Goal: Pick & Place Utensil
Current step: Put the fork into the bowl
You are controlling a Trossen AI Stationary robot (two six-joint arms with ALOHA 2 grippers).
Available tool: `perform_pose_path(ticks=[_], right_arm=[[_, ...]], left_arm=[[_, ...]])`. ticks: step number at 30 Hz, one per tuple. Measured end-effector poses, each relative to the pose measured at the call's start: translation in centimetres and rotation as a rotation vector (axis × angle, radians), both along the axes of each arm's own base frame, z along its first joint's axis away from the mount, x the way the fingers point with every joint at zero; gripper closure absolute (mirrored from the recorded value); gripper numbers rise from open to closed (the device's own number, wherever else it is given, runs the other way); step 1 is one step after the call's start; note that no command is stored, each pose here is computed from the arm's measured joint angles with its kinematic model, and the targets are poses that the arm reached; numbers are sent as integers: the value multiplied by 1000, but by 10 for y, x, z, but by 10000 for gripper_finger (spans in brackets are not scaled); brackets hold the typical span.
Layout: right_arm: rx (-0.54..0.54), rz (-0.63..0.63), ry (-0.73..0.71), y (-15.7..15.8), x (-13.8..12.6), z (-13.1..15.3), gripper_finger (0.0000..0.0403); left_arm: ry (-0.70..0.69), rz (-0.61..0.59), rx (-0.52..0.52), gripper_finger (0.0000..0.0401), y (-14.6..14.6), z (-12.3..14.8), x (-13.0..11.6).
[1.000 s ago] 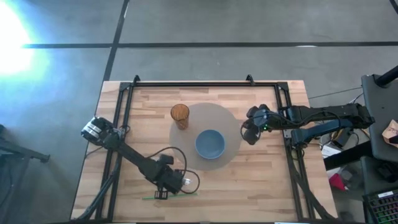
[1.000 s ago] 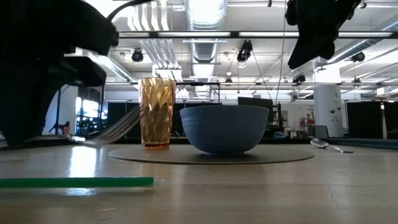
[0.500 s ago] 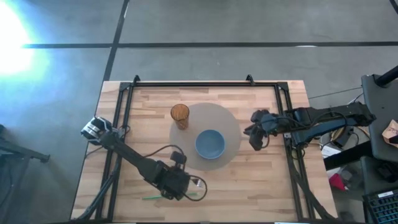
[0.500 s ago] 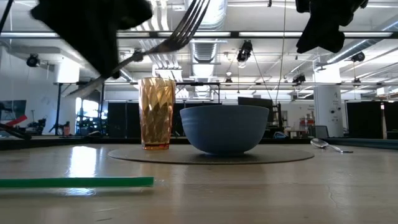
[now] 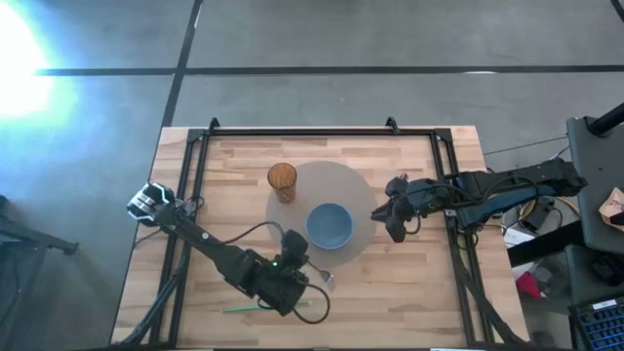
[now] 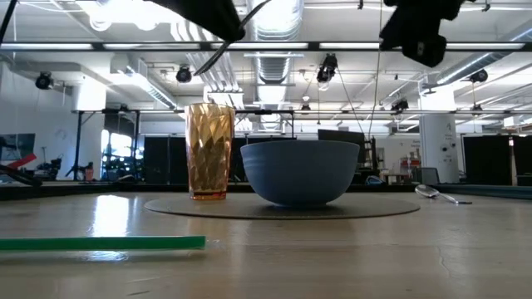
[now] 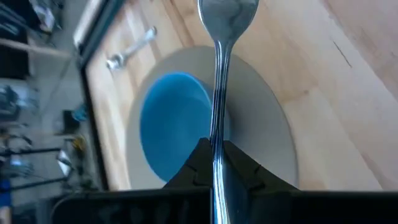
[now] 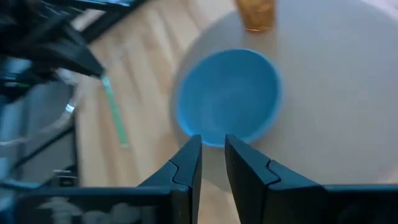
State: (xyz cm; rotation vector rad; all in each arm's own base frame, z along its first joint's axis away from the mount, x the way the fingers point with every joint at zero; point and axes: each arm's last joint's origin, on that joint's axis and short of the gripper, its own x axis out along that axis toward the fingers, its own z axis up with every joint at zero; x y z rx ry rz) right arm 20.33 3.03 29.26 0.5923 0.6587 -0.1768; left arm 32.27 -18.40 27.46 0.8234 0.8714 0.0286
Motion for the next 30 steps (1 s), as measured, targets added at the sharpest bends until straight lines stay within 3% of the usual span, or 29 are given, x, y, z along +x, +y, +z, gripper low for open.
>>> perform_pose_path(ticks=[10, 17, 24, 30], right_arm=[[153, 120, -106, 12, 28, -1, 335], [202, 222, -163, 28, 45, -2, 335], [135, 282, -232, 32, 55, 20, 335], [-66, 399, -320, 33, 57, 46, 335]], left_arm=[[-67, -37, 150, 394, 0, 6, 7], [-83, -41, 250, 395, 3, 8, 10], [-74, -36, 293, 395, 10, 9, 14], [-79, 3, 401, 394, 15, 11, 15]])
